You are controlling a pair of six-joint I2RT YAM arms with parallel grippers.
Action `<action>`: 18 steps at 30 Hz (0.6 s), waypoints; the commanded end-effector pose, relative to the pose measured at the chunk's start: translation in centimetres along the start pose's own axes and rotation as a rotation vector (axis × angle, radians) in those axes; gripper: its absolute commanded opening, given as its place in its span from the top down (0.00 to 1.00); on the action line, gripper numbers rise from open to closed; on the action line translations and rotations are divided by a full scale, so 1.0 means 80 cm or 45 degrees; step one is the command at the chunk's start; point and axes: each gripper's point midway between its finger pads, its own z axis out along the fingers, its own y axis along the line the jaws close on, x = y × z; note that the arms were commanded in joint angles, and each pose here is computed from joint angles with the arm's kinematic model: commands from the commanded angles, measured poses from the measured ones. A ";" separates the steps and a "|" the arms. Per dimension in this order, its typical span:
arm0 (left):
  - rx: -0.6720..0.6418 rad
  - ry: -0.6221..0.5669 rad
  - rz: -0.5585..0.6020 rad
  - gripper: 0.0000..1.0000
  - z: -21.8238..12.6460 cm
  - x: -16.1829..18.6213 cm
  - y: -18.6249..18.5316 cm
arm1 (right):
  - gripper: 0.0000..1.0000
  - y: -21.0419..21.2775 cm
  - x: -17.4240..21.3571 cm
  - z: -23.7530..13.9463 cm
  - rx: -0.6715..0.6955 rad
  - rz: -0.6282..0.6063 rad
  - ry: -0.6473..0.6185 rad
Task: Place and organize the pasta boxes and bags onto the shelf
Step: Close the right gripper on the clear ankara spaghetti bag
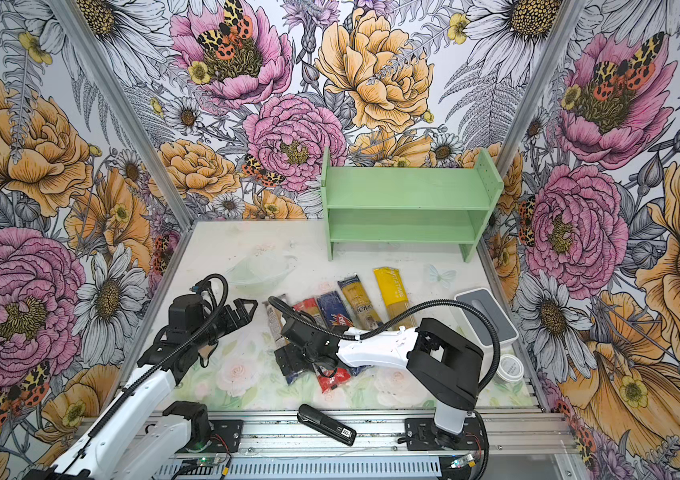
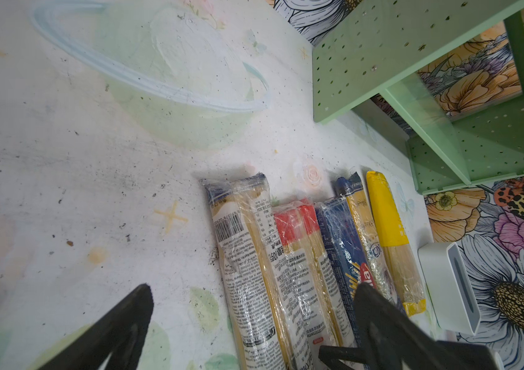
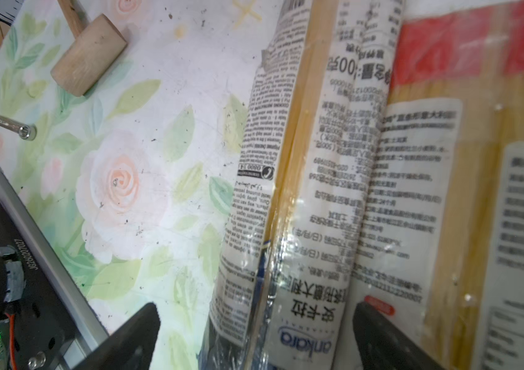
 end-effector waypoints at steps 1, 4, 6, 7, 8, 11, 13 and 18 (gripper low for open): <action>0.011 -0.009 -0.032 0.01 -0.001 0.000 0.002 | 0.03 -0.004 0.000 0.010 0.046 0.027 0.011; 0.006 -0.009 -0.033 0.01 0.000 -0.003 0.003 | 0.03 -0.004 0.002 0.019 0.064 0.026 0.039; 0.006 -0.004 -0.037 0.01 0.001 -0.003 0.003 | 0.03 -0.009 0.006 0.027 0.096 0.036 0.063; 0.003 0.000 -0.038 0.01 0.001 -0.001 0.004 | 0.03 -0.010 0.009 0.030 0.105 0.040 0.073; 0.001 0.004 -0.039 0.01 0.002 0.000 0.006 | 0.03 -0.012 0.013 0.034 0.114 0.041 0.083; -0.004 0.006 -0.048 0.01 0.003 0.005 0.010 | 0.03 -0.016 0.022 0.047 0.154 0.027 0.116; -0.009 0.003 -0.054 0.01 0.003 0.006 0.012 | 0.02 -0.017 0.026 0.052 0.188 0.012 0.130; -0.014 0.010 -0.057 0.01 0.004 0.009 0.014 | 0.04 -0.018 0.031 0.064 0.231 -0.021 0.152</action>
